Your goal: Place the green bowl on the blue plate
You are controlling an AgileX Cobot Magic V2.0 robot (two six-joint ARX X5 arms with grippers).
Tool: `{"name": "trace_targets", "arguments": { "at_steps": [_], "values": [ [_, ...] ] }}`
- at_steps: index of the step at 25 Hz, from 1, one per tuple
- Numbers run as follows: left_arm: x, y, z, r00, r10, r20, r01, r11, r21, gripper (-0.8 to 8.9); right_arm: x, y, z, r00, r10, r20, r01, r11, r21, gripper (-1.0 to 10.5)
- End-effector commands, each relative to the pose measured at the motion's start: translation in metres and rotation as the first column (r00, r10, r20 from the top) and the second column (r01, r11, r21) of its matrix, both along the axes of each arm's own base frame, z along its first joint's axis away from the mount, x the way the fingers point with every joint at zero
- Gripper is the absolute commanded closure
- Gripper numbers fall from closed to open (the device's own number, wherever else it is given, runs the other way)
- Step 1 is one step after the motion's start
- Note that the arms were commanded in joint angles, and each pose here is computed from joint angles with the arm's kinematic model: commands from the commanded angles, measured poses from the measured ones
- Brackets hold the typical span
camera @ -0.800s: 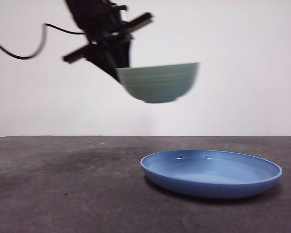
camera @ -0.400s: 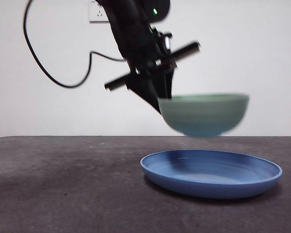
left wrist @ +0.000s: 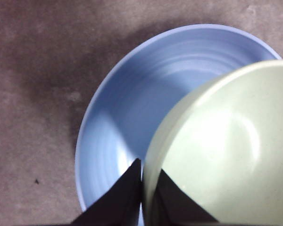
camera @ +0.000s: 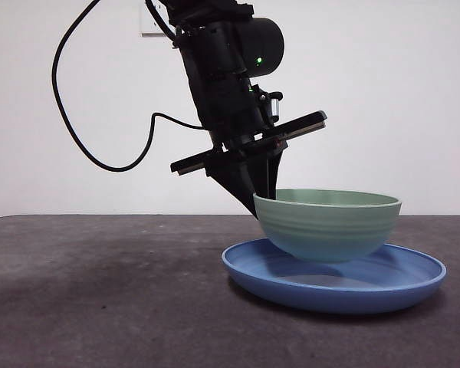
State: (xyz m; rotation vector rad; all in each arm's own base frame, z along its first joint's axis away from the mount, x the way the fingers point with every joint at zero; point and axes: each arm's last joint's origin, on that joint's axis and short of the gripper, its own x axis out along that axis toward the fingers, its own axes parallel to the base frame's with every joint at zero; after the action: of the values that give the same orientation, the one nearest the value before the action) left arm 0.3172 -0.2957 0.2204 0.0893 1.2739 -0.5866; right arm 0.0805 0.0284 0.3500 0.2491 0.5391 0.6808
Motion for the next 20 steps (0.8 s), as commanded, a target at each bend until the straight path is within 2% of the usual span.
{"name": "trace_targets", "arguments": {
  "at_steps": [1, 14, 17, 18, 20],
  "values": [
    [0.003, -0.008, -0.008, 1.000, -0.001, -0.009, 0.001, 1.000, 0.004, 7.99, -0.001, 0.000, 0.006, 1.000, 0.007, 0.023, -0.007, 1.000, 0.001, 3.4],
    [0.005, -0.011, -0.021, 1.000, -0.010, -0.029, 0.011, 1.000, 0.027, 7.99, -0.001, 0.000, 0.006, 1.000, 0.007, 0.023, -0.007, 1.000, 0.001, 3.4],
    [0.005, -0.011, -0.021, 1.000, -0.013, -0.028, 0.013, 1.000, 0.027, 7.73, -0.001, 0.000, 0.006, 1.000, 0.007, 0.023, -0.007, 1.000, 0.001, 3.4],
    [0.005, -0.011, -0.021, 1.000, -0.012, -0.027, 0.012, 1.000, 0.026, 7.20, -0.001, 0.000, 0.006, 1.000, 0.007, 0.022, -0.007, 1.000, 0.001, 3.4],
    [0.005, -0.011, -0.020, 1.000, -0.007, -0.027, 0.008, 1.000, 0.024, 4.94, -0.001, 0.000, 0.006, 1.000, 0.007, 0.023, -0.007, 1.000, 0.001, 3.4]
  ]
}}
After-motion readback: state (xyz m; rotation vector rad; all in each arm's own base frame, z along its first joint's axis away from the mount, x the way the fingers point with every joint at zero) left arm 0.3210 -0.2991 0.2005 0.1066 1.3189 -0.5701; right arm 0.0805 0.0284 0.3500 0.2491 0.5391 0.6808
